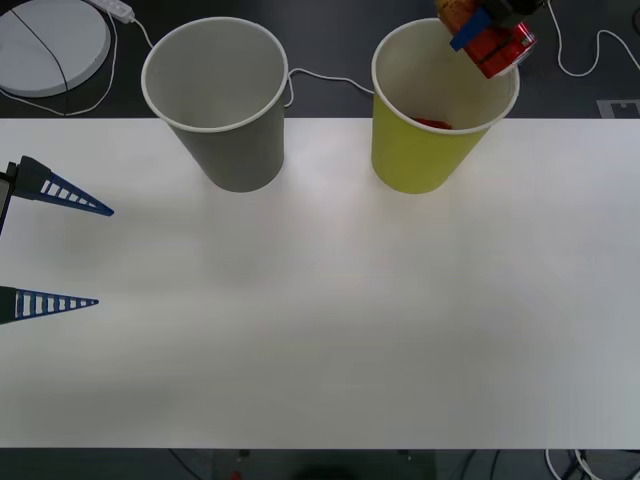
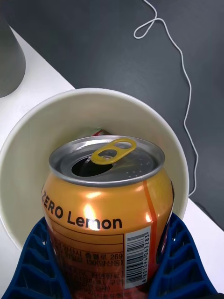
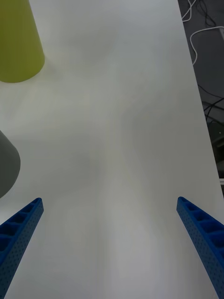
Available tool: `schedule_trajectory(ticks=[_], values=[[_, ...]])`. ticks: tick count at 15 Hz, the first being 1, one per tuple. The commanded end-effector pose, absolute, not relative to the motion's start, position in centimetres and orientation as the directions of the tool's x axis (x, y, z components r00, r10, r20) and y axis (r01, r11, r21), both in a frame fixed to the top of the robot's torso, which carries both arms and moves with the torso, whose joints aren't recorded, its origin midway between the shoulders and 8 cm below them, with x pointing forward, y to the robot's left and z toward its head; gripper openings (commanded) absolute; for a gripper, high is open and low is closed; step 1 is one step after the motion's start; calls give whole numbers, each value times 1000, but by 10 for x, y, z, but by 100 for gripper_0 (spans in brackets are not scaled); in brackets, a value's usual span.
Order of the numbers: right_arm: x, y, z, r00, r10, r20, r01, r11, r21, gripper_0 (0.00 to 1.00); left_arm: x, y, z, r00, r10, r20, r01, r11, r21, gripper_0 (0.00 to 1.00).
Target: Put the can into the green bin and the plastic bottle into the gray bin
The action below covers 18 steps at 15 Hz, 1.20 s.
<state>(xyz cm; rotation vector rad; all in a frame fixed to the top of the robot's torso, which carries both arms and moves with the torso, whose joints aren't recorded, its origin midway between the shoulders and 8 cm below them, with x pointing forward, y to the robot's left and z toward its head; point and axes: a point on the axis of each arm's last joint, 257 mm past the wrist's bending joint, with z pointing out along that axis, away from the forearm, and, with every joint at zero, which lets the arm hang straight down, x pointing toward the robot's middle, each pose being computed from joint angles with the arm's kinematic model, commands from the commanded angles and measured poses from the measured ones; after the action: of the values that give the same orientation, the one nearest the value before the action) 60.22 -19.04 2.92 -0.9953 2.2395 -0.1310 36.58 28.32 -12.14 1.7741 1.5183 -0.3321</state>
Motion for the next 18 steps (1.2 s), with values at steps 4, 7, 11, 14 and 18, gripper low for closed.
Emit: schedule_trajectory(ticks=[4,7,11,14,18], values=[[603,-185,29,-417,-756,-506,-671,631,-390,100,366,283,-121,258,728,-635,927,-1,376,100],[600,-184,30,-395,-768,-503,-692,610,-387,100,366,283,-121,258,728,-635,927,-1,376,100],[583,-194,36,-379,-740,-556,-737,605,-302,100,366,283,-121,258,728,-635,927,-1,376,100],[572,-206,50,-266,-753,-602,-791,528,-310,100,366,283,-121,258,728,-635,927,-1,376,100],[554,-220,62,-123,-749,-651,-840,428,-333,100,366,283,-121,258,728,-635,927,-1,376,100]])
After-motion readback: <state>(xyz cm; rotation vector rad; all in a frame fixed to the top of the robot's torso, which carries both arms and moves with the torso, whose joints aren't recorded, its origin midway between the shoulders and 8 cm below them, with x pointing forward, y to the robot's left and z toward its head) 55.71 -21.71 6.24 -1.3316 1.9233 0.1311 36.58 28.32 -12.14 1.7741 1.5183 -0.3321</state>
